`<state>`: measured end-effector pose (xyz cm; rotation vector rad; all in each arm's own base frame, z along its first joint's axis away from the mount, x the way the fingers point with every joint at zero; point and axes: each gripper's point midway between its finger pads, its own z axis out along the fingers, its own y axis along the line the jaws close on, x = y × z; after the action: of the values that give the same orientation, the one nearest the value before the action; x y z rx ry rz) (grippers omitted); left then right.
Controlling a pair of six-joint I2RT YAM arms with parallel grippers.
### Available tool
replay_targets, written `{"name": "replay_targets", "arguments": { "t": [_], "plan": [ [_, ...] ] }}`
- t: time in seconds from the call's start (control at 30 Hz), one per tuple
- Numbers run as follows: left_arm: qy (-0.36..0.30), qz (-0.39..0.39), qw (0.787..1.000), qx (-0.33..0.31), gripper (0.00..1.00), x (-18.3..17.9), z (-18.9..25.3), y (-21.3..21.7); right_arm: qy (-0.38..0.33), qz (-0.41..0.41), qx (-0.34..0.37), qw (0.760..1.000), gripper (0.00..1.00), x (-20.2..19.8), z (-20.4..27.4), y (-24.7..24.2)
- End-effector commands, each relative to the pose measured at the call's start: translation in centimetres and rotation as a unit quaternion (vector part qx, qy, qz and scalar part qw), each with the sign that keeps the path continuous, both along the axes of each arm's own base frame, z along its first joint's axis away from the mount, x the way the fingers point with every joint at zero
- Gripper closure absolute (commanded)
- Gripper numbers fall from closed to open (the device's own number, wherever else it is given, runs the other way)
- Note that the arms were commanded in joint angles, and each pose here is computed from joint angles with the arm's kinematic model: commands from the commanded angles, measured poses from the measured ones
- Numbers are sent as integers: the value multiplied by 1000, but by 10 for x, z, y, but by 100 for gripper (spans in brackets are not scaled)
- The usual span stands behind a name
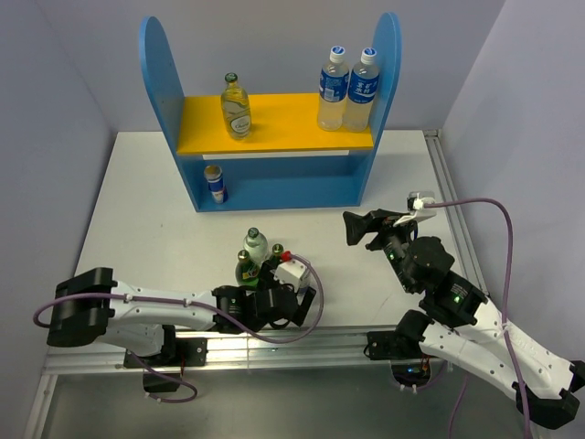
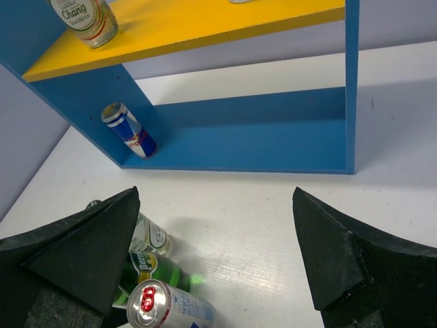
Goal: Place and organize the beverage onto the shelf
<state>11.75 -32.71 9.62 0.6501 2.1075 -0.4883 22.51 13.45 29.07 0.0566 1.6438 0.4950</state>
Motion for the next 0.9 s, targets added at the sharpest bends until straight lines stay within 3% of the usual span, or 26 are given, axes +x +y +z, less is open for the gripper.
{"name": "replay_targets", "arguments": {
  "t": [0.0, 0.7, 0.87],
  "plan": [
    [-23, 61, 997, -47, 1, 23, 11, -7, -16, -7, 23, 1000, 0, -3, 18, -5],
    [-57, 91, 992, -59, 1, 67, -10, -32, -15, -6, 19, 1000, 0, -1, 12, -3],
    [-70, 102, 990, -63, 8, 75, -9, -32, -15, -3, 18, 1000, 0, -1, 10, -1]
  ]
}}
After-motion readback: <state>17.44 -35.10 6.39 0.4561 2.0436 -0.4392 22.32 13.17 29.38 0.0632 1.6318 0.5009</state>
